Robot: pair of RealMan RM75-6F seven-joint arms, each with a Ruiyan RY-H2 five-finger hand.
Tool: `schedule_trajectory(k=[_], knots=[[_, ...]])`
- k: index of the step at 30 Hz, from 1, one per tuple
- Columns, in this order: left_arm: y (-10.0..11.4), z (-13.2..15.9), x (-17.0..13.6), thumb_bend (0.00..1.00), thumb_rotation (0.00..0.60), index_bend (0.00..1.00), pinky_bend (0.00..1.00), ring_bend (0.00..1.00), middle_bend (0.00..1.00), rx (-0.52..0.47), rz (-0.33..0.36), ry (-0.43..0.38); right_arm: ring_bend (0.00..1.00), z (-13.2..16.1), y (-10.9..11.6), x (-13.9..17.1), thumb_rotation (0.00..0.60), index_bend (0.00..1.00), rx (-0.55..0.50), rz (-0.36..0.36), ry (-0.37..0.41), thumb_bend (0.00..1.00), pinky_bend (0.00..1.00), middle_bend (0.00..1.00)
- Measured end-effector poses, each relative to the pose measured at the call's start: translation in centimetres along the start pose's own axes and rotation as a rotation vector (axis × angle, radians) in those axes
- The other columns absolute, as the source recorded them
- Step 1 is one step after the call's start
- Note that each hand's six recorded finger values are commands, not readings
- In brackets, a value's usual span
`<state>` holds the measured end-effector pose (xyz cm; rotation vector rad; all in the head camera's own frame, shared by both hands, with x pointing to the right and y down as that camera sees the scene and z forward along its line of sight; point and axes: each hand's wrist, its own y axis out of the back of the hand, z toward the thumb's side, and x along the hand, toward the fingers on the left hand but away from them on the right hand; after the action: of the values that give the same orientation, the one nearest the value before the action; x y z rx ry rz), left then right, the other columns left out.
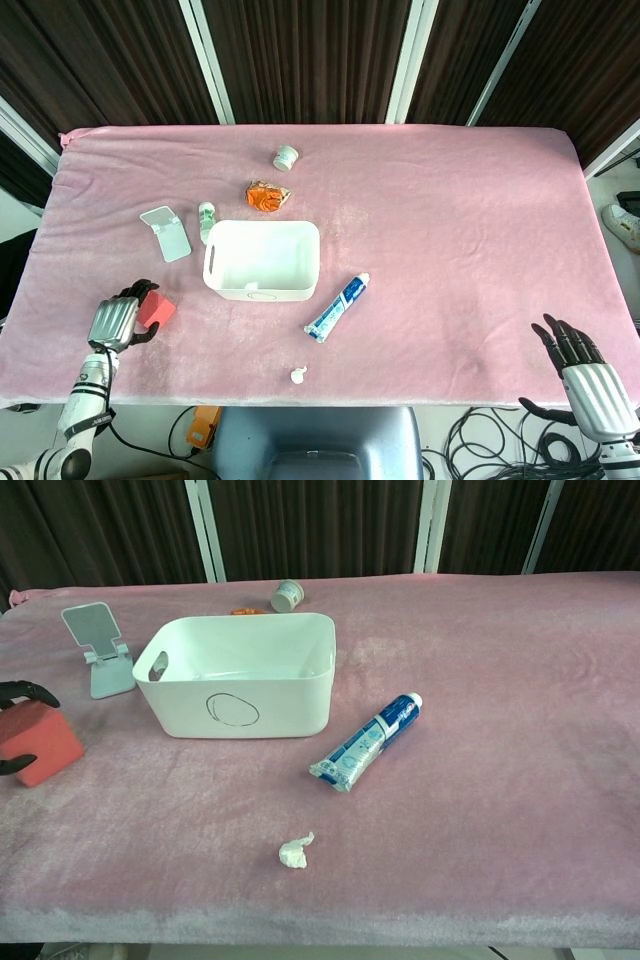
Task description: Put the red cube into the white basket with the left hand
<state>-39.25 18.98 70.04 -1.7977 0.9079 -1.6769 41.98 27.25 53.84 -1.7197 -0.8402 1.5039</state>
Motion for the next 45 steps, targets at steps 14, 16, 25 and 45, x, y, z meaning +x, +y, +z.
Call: schedule_trajectory(k=[14, 16, 25, 45], knots=[[10.0, 6.8, -0.4, 0.47, 0.600, 0.28, 0.55, 0.47, 0.40, -0.030, 0.300, -0.162, 0.01, -0.1, 0.1, 0.0, 0.600, 0.00, -0.004, 0.000, 0.001, 0.10, 0.23, 0.00], [10.7, 8.9, 0.0, 0.47, 0.600, 0.28, 0.55, 0.47, 0.40, -0.018, 0.322, -0.195, 0.01, -0.1, 0.2, 0.1, 0.600, 0.00, -0.006, 0.001, 0.002, 0.10, 0.23, 0.00], [10.0, 17.9, 2.4, 0.45, 0.600, 0.21, 0.52, 0.34, 0.28, -0.141, 0.349, -0.277, 0.01, -0.2, 0.5, 0.3, 0.600, 0.00, -0.020, 0.008, 0.015, 0.10, 0.23, 0.00], [7.5, 21.6, 2.2, 0.32, 0.600, 0.00, 0.20, 0.00, 0.00, -0.187, 0.265, -0.294, 0.01, -0.3, 0.8, 0.4, 0.600, 0.00, -0.030, 0.019, 0.038, 0.10, 0.23, 0.00]])
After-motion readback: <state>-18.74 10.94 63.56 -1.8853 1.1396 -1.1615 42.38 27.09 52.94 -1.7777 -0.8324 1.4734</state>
